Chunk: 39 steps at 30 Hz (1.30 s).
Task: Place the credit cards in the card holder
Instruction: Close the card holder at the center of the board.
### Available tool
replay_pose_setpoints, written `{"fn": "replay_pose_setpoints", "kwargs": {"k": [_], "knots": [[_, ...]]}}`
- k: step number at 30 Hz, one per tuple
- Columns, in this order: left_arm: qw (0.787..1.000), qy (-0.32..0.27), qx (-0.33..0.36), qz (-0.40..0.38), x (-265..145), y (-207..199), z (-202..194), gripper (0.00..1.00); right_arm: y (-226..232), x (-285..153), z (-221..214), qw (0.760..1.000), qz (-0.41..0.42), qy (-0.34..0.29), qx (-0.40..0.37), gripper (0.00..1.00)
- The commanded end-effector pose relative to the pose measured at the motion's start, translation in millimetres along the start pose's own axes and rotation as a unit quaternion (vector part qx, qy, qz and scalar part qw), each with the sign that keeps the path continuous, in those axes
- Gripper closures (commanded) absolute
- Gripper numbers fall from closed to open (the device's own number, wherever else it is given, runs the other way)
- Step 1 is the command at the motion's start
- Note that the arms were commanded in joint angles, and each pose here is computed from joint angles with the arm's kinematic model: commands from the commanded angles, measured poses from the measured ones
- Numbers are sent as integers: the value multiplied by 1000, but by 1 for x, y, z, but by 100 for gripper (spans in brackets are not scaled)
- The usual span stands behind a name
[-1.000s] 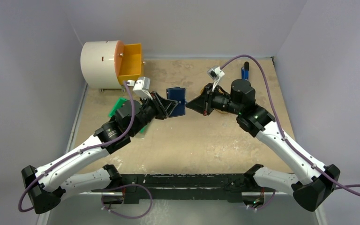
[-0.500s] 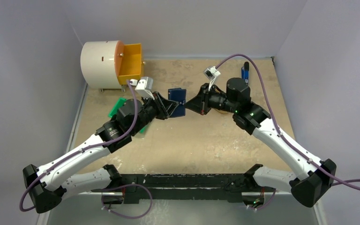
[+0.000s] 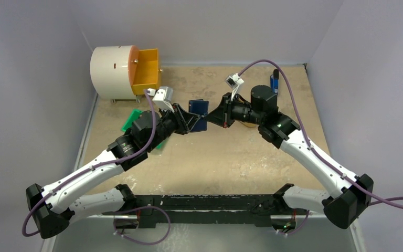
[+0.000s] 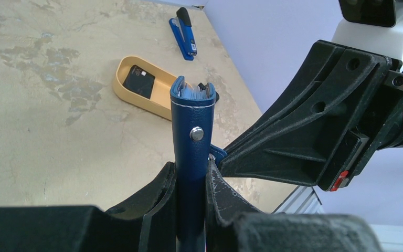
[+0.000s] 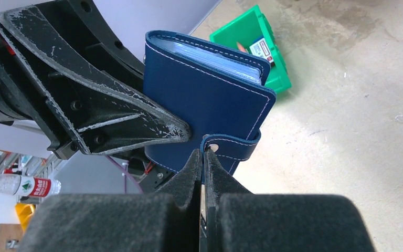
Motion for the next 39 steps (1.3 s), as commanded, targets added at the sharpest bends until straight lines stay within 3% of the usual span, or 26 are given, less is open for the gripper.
{"fn": "replay_pose_setpoints", "kwargs": {"k": [1, 39], "knots": [[998, -44, -3, -47, -4, -15, 24, 100, 19, -2, 16, 999, 36, -25, -30, 100], [991, -43, -21, -124, -4, -38, 30, 100, 13, 9, 13, 999, 37, -4, -8, 100]]}}
Point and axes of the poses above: each gripper's point midway between its finger pads, its own x axis out along the fingers, its own y axis along the line the jaws close on, z = x × y, the point moved 8 cm from there along -x, back along the fingers, and after that the axes turned 14 degrees about x, right-handed, at the moved point
